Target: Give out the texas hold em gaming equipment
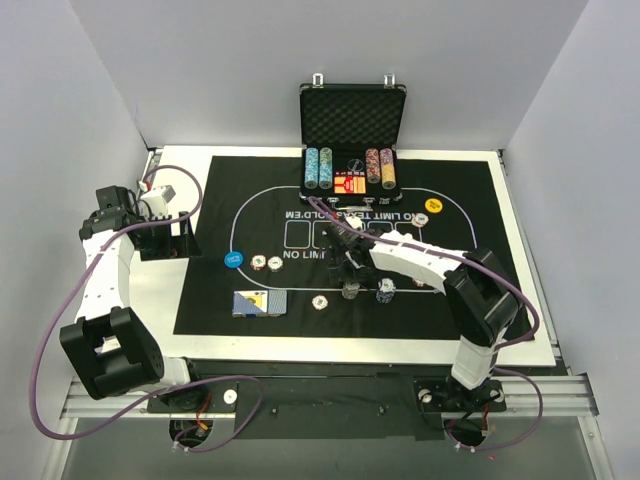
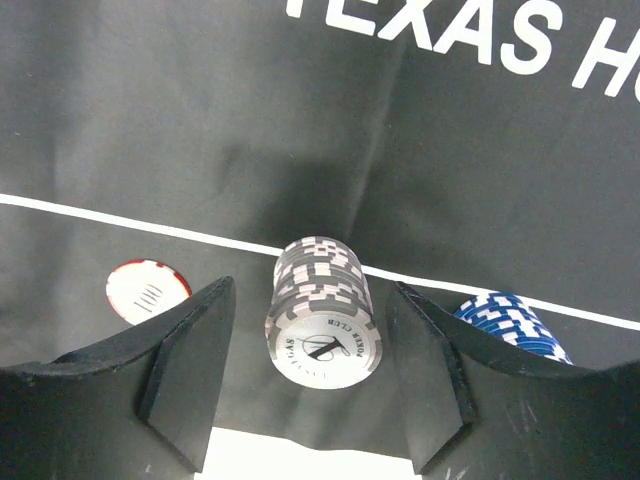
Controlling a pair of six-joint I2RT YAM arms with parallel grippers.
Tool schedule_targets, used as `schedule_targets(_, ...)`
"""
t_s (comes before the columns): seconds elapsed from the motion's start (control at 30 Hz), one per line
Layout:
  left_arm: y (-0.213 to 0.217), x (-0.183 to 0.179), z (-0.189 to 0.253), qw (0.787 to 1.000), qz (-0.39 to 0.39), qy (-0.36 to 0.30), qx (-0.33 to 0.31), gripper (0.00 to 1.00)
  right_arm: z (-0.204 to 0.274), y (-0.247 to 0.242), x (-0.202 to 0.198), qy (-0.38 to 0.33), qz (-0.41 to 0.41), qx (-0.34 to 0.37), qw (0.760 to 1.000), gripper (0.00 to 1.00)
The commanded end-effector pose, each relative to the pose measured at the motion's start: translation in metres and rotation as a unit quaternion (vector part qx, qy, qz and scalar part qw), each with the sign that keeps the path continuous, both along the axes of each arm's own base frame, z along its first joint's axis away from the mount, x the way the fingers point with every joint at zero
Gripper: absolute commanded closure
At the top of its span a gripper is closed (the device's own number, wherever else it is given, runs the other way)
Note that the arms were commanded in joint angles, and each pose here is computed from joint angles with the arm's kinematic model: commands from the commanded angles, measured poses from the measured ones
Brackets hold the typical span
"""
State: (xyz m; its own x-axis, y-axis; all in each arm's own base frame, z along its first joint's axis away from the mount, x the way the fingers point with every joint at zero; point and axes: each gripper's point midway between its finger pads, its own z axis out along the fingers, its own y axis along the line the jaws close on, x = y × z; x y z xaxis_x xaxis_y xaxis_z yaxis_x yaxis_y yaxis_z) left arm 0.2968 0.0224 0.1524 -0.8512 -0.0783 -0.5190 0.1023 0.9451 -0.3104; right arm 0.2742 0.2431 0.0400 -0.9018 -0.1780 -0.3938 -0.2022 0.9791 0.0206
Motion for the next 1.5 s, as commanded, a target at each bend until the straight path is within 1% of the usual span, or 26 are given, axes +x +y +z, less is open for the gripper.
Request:
schedule_targets(0.0,0.002,0.004,0.011,1.0,-0.001,-0.026,0.004,0.03,-0.008,-0.005,-0.011,0.012,0.0,-0.015,1.0,0.45)
schedule_targets(0.1,0.001,0.004,0.012,1.0,-0.002,-0.026,0.004,0.03,-0.009,-0.005,-0.013,0.012,0.001,-0.018,1.0,0.46)
schedule_targets(0.17,0.002,0.004,0.012,1.0,0.0,-0.026,0.003,0.03,-0.011,-0.005,-0.015,0.015,0.002,-0.019,1.0,0.49)
schedule_targets(0.37,0.002,0.004,0.011,1.0,-0.001,-0.027,0.005,0.03,-0.009,-0.002,-0.016,0.014,0.001,-0.015,1.0,0.59)
schedule_targets(0.47,0.002,0.002,0.008,1.0,0.0,-0.023,0.005,0.03,-0.003,-0.002,-0.014,0.006,0.001,-0.014,1.0,0.66)
schedule_targets(0.53,0.002,0.002,0.008,1.0,0.0,-0.023,0.005,0.03,0.002,-0.002,-0.013,0.002,0.003,-0.014,1.0,0.68)
schedule_targets(1.0,0.001,0.002,0.006,1.0,0.0,-0.022,0.002,0.03,0.03,-0.008,-0.003,-0.017,0.006,-0.019,1.0,0.68)
schedule_targets(1.17,0.001,0.002,0.006,1.0,0.0,-0.021,0.001,0.03,0.044,-0.013,0.008,-0.027,-0.003,-0.012,1.0,0.68)
schedule_targets(1.3,0.002,0.003,0.007,1.0,0.001,-0.021,0.003,0.03,0.059,-0.031,0.029,-0.04,-0.034,-0.009,0.999,0.69)
schedule_targets(1.37,0.002,0.004,0.008,1.0,0.001,-0.022,0.003,0.03,0.066,-0.049,0.045,-0.046,-0.062,-0.01,0.997,0.69)
schedule_targets(1.47,0.002,0.004,0.007,1.0,0.0,-0.021,0.002,0.03,0.066,-0.088,0.071,-0.041,-0.125,-0.014,0.991,0.7)
